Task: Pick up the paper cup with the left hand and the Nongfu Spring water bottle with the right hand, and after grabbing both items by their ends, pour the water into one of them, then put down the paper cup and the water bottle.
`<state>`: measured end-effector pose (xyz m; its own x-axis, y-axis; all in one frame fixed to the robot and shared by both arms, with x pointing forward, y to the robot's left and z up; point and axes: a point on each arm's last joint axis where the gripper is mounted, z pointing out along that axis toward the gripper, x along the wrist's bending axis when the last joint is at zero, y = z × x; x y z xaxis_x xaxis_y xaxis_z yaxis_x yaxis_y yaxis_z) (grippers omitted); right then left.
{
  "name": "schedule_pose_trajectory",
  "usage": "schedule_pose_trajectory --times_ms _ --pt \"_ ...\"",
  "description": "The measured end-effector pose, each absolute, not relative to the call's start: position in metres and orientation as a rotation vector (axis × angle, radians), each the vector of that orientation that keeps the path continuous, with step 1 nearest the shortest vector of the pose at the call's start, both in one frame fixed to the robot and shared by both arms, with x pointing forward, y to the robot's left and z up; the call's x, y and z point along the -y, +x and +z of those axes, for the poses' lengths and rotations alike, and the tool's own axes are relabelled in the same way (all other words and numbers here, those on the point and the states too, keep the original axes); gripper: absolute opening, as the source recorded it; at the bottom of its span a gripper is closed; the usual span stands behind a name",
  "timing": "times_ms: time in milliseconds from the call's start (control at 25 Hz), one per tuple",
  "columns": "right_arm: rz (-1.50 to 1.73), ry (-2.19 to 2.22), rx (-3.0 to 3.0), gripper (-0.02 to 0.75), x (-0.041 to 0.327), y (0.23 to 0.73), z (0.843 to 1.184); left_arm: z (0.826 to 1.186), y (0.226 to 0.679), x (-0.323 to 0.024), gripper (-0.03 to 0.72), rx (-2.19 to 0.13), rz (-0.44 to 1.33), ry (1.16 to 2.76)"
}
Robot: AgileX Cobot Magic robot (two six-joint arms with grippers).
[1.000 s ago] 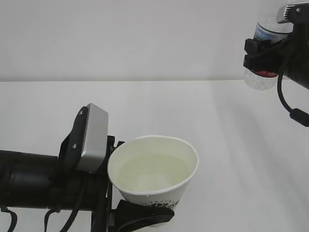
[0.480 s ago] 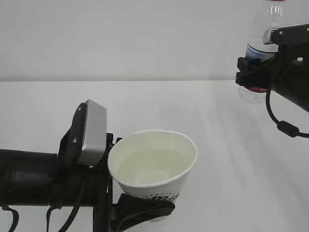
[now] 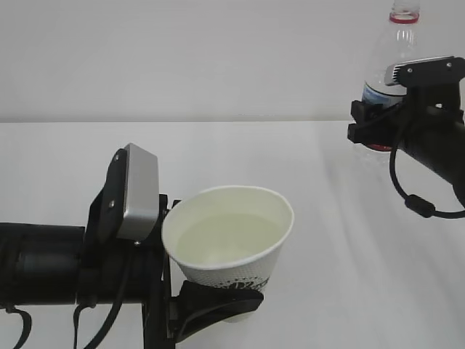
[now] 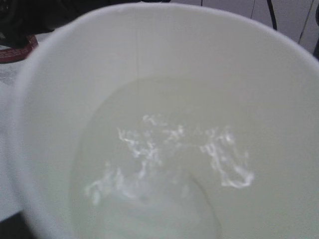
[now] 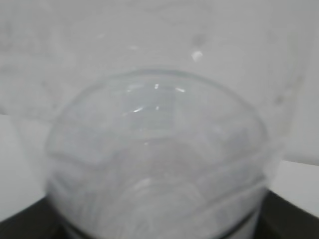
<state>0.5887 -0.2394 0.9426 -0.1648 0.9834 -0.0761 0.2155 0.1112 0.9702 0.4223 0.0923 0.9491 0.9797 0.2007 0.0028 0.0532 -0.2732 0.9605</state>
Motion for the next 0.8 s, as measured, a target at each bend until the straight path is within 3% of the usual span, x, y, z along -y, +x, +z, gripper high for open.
schedule_pose_trajectory --times_ms 800 --pt "1.127 1.23 -1.546 0.472 0.239 0.591 0.933 0.956 0.447 -0.1 0.535 -0.418 0.368 1.742"
